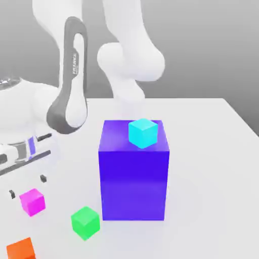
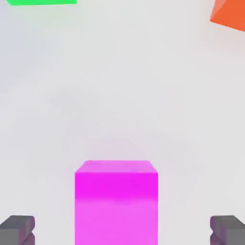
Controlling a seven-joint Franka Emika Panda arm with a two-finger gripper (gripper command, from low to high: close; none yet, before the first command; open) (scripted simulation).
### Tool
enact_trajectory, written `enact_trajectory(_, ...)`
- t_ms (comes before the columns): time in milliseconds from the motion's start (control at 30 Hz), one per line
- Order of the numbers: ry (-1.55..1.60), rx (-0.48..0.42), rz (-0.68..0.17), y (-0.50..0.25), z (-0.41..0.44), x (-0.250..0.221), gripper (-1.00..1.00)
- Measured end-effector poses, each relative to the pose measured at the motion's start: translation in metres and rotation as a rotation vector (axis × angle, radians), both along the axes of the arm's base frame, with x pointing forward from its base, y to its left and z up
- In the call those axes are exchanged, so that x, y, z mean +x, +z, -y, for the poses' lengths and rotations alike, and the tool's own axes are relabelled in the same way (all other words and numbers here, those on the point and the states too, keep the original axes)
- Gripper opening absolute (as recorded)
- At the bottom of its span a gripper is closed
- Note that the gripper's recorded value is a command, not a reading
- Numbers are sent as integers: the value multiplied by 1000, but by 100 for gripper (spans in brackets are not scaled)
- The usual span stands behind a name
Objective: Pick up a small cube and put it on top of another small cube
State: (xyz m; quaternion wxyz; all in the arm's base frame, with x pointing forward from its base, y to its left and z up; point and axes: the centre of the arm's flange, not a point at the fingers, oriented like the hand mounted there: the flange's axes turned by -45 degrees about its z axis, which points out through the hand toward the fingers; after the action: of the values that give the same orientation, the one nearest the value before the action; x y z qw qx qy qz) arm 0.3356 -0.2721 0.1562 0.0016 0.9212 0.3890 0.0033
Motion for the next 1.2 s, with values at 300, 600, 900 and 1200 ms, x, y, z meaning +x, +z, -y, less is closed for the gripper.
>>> enact_trajectory(300, 2, 2, -8, -30, -2, -2, -100)
enact_trajectory(600, -20, 1, -14, 35, -3, -1, -100)
enact_trajectory(900, -323, -13, -85, 72, -19, 20, -100)
enact_trajectory(1200, -643, -30, -119, 96, -50, 40, -100)
